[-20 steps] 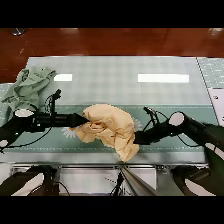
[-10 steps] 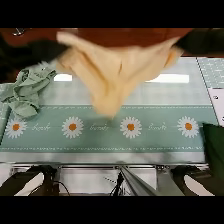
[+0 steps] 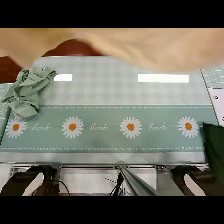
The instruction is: Fold the shirts.
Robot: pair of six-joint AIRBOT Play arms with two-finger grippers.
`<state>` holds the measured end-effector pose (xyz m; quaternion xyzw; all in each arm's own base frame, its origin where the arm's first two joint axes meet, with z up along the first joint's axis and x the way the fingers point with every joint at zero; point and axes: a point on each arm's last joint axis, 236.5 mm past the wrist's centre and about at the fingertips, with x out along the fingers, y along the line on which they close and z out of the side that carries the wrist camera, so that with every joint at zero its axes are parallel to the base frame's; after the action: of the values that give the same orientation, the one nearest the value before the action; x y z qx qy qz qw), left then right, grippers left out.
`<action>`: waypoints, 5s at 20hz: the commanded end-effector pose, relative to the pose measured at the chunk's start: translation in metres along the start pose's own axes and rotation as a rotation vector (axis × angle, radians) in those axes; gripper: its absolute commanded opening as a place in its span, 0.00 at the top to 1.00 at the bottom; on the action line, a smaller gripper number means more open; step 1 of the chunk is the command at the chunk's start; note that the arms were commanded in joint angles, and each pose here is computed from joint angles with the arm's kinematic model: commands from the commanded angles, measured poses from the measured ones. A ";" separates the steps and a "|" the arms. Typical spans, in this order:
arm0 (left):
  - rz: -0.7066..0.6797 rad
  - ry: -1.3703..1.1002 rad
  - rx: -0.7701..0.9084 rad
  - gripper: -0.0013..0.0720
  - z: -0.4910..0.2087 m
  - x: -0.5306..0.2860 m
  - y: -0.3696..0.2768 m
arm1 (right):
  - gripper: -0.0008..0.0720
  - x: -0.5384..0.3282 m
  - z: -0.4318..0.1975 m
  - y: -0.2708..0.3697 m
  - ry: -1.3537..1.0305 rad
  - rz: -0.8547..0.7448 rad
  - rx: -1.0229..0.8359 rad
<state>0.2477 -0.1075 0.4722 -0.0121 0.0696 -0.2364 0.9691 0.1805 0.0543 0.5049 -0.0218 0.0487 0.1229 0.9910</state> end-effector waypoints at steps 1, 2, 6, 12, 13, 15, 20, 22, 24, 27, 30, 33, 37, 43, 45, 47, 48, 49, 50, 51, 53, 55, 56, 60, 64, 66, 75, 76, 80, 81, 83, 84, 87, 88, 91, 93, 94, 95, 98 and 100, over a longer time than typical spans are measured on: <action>0.055 0.117 -0.020 0.93 -0.034 -0.038 -0.008 | 0.97 -0.043 -0.026 -0.017 0.036 -0.110 0.031; 0.008 0.192 -0.042 0.93 -0.056 -0.037 -0.017 | 0.97 -0.043 -0.042 -0.018 0.081 -0.115 0.047; -0.201 0.497 -0.214 0.93 -0.161 -0.017 -0.049 | 0.97 -0.023 -0.099 -0.025 0.254 -0.142 0.104; -0.281 0.960 -0.575 0.93 -0.378 0.004 -0.053 | 0.97 0.059 -0.248 -0.027 0.651 -0.117 0.186; -0.240 0.956 -0.627 0.93 -0.409 0.018 -0.045 | 0.97 0.080 -0.280 -0.020 0.701 -0.083 0.216; -0.144 0.915 -0.690 0.93 -0.458 0.046 -0.027 | 0.97 0.121 -0.334 -0.002 0.772 -0.004 0.292; 0.007 0.794 -0.682 0.93 -0.497 0.119 0.004 | 0.96 0.237 -0.410 0.009 0.856 0.092 0.411; 0.024 0.797 -0.674 0.87 -0.501 0.140 0.010 | 0.82 0.275 -0.429 0.014 0.892 0.122 0.476; -0.002 0.845 -0.682 0.03 -0.501 0.149 0.007 | 0.25 0.300 -0.441 0.024 0.941 0.166 0.537; -0.001 0.967 -0.442 0.02 -0.485 0.136 0.043 | 0.10 0.299 -0.444 0.009 1.055 0.187 0.486; 0.285 0.992 -0.438 0.03 -0.434 0.104 0.135 | 0.11 0.261 -0.416 -0.053 1.078 0.109 0.483; 0.362 0.872 -0.585 0.03 -0.402 0.096 0.168 | 0.12 0.210 -0.408 -0.110 0.962 -0.061 0.639; -0.232 1.063 -0.792 0.03 -0.425 0.112 0.060 | 0.13 0.124 -0.499 -0.052 1.028 -0.070 0.815; -0.413 1.592 -0.728 0.03 -0.516 0.062 0.020 | 0.13 0.070 -0.547 0.030 1.092 0.051 0.961; -0.355 1.555 -0.694 0.03 -0.527 0.075 0.027 | 0.13 0.071 -0.540 0.040 1.088 0.097 0.989; -0.339 1.484 -0.707 0.03 -0.527 0.093 0.027 | 0.13 0.066 -0.540 0.045 1.113 0.118 0.991; -0.338 1.443 -0.713 0.03 -0.525 0.103 0.025 | 0.13 0.062 -0.542 0.050 1.140 0.132 0.973; -0.346 1.396 -0.720 0.03 -0.522 0.114 0.023 | 0.13 0.058 -0.544 0.055 1.171 0.143 0.954; -0.359 1.353 -0.729 0.03 -0.519 0.124 0.019 | 0.13 0.055 -0.547 0.061 1.199 0.145 0.941; -0.380 1.312 -0.744 0.03 -0.513 0.132 0.015 | 0.13 0.053 -0.551 0.063 1.226 0.125 0.927; -0.401 1.269 -0.767 0.06 -0.506 0.140 0.011 | 0.13 0.051 -0.560 0.063 1.261 0.075 0.884; -0.411 1.262 -0.761 0.73 -0.503 0.141 0.011 | 0.13 0.051 -0.561 0.075 1.279 0.095 0.856; -0.446 1.258 -0.741 0.93 -0.501 0.139 0.008 | 0.13 0.050 -0.561 0.083 1.292 0.112 0.839; -0.479 1.244 -0.733 0.93 -0.497 0.139 0.005 | 0.13 0.051 -0.561 0.110 1.310 0.155 0.795; -0.475 1.241 -0.738 0.93 -0.497 0.140 0.005 | 0.13 0.070 -0.580 0.137 1.346 0.198 0.808; -0.476 1.242 -0.738 0.93 -0.497 0.140 0.005 | 0.13 0.091 -0.585 0.141 1.336 0.200 0.807; -0.473 1.239 -0.737 0.93 -0.497 0.141 0.005 | 0.16 0.147 -0.591 0.176 1.406 0.341 0.758; -0.478 1.230 -0.747 0.93 -0.495 0.143 0.004 | 0.18 0.151 -0.587 0.185 1.394 0.384 0.725; -0.522 1.114 -0.819 0.93 -0.464 0.165 -0.002 | 0.97 0.171 -0.564 0.189 1.338 0.447 0.619; -0.529 1.088 -0.815 0.93 -0.456 0.170 -0.001 | 0.97 0.176 -0.558 0.188 1.324 0.457 0.596; -0.536 1.033 -0.805 0.93 -0.434 0.178 0.000 | 0.97 0.181 -0.545 0.184 1.322 0.479 0.519; -0.541 0.993 -0.789 0.93 -0.419 0.183 0.002 | 0.97 0.186 -0.534 0.173 1.325 0.468 0.457; -0.526 0.717 -0.708 0.93 -0.320 0.206 0.017 | 0.97 0.230 -0.433 0.111 1.119 0.351 0.320; -0.483 0.577 -0.676 0.93 -0.273 0.214 0.028 | 0.97 0.247 -0.369 0.086 0.971 0.317 0.310; -0.332 0.077 -0.508 0.93 -0.098 0.199 0.054 | 0.97 0.243 -0.145 0.033 0.459 0.269 0.264; -0.275 -0.191 -0.390 0.93 0.001 0.150 0.049 | 0.97 0.187 -0.035 0.028 0.194 0.260 0.172; -0.251 -0.288 -0.326 0.93 0.037 0.119 0.042 | 0.97 0.153 -0.002 0.032 0.102 0.262 0.134; -0.225 -0.340 -0.253 0.93 0.058 0.092 0.034 | 0.97 0.124 0.016 0.037 0.037 0.262 0.106; -0.120 -0.384 -0.086 0.93 0.077 0.026 0.010 | 0.97 0.050 0.021 0.037 -0.017 0.204 0.036; -0.023 -0.373 -0.029 0.93 0.074 -0.011 0.003 | 0.97 0.017 0.002 0.022 0.012 0.108 0.027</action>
<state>0.3040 -0.1223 0.5182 -0.1199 -0.0613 -0.3094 0.9413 0.2485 0.1104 0.4993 0.0180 0.0790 0.2328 0.9692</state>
